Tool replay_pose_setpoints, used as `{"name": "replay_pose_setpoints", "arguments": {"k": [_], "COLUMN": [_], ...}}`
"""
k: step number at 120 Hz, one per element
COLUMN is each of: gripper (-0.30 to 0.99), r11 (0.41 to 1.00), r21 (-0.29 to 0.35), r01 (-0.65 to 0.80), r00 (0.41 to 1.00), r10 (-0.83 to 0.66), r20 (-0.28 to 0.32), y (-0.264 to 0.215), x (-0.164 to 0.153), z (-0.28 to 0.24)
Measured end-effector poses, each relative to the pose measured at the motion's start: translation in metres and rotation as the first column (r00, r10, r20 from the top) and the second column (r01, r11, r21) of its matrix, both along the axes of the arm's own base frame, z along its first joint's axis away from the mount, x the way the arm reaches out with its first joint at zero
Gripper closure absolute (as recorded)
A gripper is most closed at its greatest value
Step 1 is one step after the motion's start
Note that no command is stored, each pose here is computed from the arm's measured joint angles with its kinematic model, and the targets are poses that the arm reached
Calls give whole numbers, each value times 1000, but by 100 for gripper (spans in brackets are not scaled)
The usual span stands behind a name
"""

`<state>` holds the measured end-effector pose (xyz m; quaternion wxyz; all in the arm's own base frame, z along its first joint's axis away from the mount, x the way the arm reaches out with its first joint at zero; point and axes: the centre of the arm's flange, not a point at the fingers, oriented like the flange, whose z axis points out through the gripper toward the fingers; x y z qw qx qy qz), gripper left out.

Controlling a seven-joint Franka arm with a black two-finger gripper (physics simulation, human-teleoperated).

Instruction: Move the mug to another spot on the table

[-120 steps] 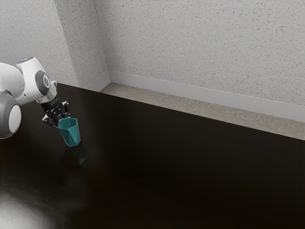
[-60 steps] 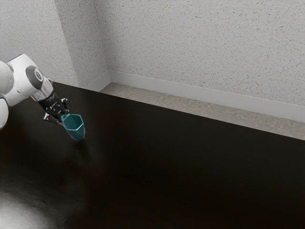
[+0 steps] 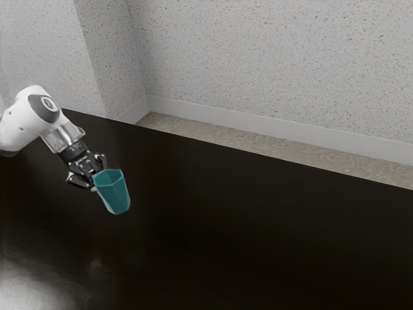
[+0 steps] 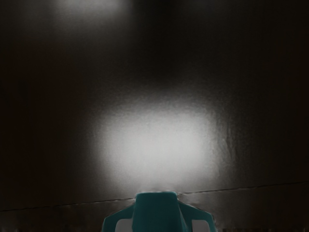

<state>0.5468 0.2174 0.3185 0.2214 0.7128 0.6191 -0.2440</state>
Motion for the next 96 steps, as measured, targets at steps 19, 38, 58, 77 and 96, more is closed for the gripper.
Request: {"name": "replay_pose_setpoints", "arguments": {"k": [19,38,58,77,96], "gripper": [75,75,75,47,22], "r11": [998,996,997,998,998], "r21": [-3,36,52,47,51], "r01": [61,82,65,40,22], "r00": [998,997,998,999,999], "r10": [-61,-82,-65,-41,-24], "r20": [-31,-14,-3,16,41], "y": [-49,-72,-79,-86,-83], "x": [-5,4,12,18,21], "z": [-21,-32,-50,-61,-57]}}
